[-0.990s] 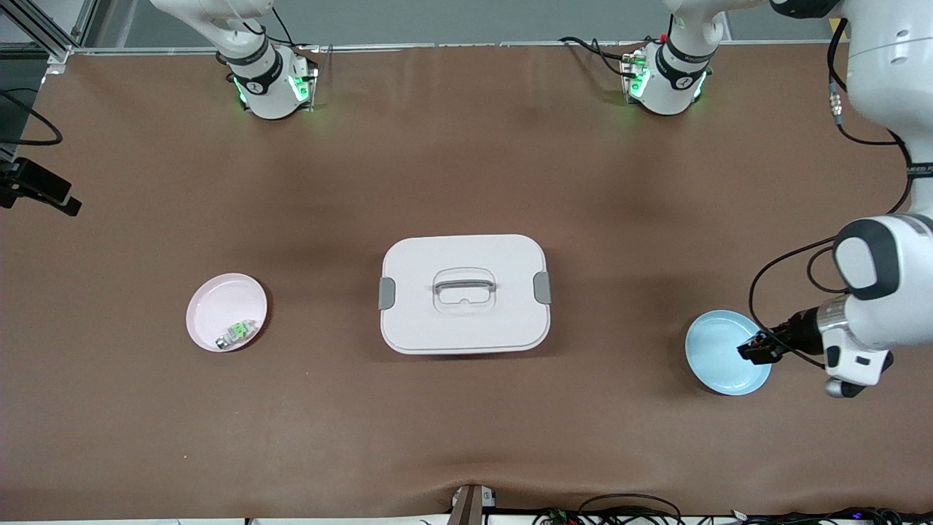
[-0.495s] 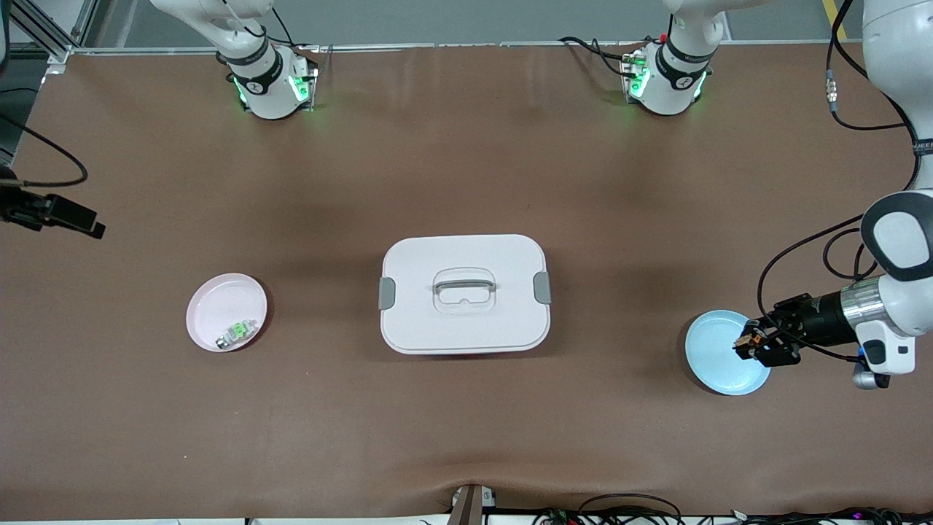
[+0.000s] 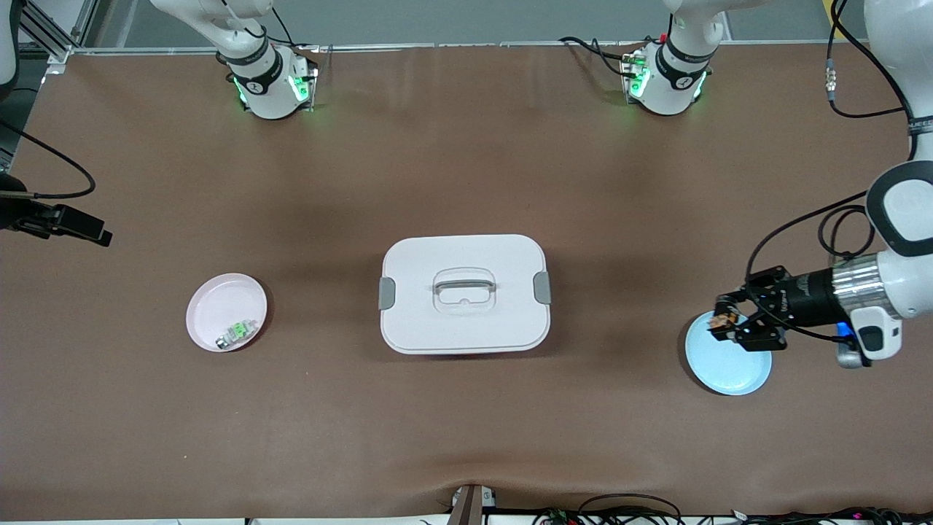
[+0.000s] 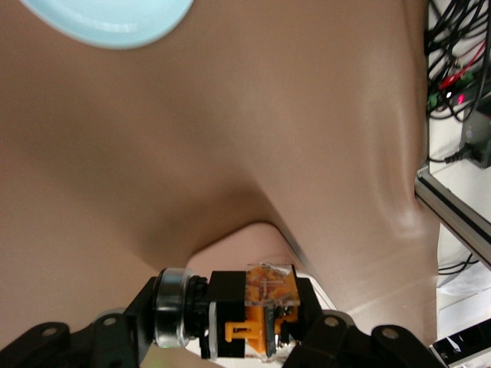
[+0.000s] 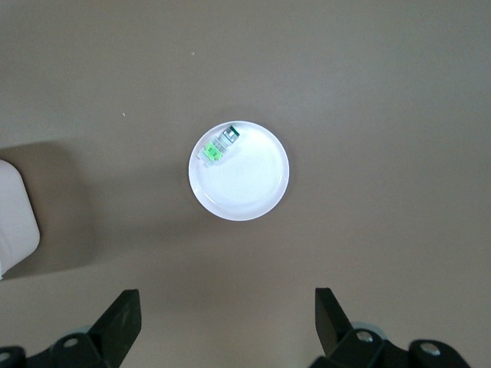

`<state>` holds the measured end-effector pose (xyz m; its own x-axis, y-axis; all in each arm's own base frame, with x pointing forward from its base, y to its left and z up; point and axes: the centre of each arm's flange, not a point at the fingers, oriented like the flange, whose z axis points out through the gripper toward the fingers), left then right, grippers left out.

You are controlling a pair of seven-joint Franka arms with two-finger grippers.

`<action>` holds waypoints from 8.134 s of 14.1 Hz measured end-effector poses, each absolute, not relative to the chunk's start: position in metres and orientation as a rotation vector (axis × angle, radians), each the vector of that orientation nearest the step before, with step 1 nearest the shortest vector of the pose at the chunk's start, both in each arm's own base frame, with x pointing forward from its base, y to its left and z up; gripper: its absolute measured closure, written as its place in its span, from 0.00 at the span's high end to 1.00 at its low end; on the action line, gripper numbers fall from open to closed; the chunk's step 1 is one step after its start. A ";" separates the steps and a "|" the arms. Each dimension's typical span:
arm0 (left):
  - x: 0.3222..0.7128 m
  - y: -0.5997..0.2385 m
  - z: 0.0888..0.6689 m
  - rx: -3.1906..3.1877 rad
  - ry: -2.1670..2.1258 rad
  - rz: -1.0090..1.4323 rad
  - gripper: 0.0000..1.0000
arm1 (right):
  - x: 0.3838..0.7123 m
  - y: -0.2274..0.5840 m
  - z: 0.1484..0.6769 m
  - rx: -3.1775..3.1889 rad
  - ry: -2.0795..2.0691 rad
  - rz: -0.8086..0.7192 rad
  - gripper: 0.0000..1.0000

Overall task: Transfer orange switch to right arm and place
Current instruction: 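Lift the orange switch with the left gripper while the right gripper approaches, then grasp the orange switch with the right gripper from the left gripper, then open the left gripper and carry the switch with the right gripper, then lower the orange switch onto the pink plate with the right gripper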

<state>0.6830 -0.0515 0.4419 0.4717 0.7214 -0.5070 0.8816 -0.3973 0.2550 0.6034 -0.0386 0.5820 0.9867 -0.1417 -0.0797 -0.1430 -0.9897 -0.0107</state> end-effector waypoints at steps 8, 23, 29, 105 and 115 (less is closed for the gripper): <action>0.658 -0.182 0.457 2.134 1.521 -0.654 0.72 | 0.620 0.014 0.549 -3.049 0.106 0.196 1.00; 0.598 -0.347 0.518 1.924 1.767 -0.857 0.72 | 0.575 0.145 0.599 -2.521 0.263 0.110 1.00; 0.574 -0.402 0.531 1.917 1.704 -0.823 0.72 | 0.532 0.235 0.605 -2.457 0.295 0.020 1.00; 0.623 -0.216 0.504 2.956 0.478 -0.171 1.00 | 0.591 0.029 0.434 -2.570 -1.569 -0.131 0.39; 0.640 -0.103 0.496 3.124 0.248 -0.120 1.00 | 0.576 -0.030 0.353 -2.558 -1.863 -0.222 0.39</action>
